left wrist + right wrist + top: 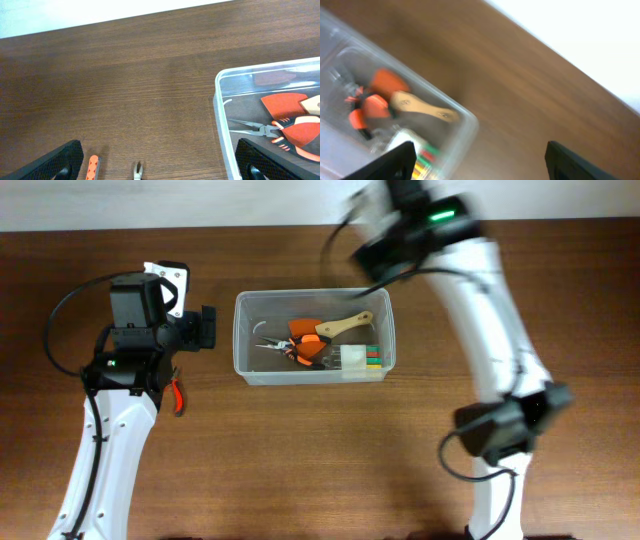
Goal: Pack container
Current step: 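Lift the pliers into the container and open the right gripper, then move the left gripper down onto the red-handled pliers and grasp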
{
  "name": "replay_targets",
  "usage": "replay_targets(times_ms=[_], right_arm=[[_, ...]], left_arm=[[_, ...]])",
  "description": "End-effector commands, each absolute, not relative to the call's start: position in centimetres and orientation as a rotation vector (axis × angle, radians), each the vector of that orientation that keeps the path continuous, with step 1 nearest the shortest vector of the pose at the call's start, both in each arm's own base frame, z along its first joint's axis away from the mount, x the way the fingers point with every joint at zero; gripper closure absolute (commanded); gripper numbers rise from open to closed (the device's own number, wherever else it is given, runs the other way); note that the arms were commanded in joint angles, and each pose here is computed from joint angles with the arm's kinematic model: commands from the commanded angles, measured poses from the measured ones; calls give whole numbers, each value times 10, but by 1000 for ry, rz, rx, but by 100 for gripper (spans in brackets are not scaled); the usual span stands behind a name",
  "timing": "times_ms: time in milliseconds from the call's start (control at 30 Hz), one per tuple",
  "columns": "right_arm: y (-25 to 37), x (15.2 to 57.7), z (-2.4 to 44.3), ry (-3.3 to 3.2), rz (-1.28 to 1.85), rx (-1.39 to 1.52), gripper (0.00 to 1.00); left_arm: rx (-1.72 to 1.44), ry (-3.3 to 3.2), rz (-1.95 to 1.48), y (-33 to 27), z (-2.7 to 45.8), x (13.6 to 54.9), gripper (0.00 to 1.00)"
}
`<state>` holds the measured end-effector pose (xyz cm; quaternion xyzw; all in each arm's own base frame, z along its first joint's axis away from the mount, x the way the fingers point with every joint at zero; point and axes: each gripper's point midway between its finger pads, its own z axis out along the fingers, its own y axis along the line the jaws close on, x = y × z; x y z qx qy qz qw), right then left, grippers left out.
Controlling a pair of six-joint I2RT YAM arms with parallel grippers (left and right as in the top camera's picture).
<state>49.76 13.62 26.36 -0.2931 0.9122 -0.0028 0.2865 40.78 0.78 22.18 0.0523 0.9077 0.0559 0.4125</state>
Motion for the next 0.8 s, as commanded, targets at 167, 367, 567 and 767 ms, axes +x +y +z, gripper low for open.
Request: replay_targets(times_ms=[167,367,567,767], right_arm=[[-37,483,273,2627,55,153,6],[-113,459,223,2737,62,486,2],[-128,444,181,2834,74,567,1],[-125,439,154,2883,85,577,2]], left_arm=[[136,2264,98,2,229,412,1],[-19,2348,134,25,210,404,1],[-285,2597,96,68,145,376,1],[-284,2786,20,75,87,367,1]])
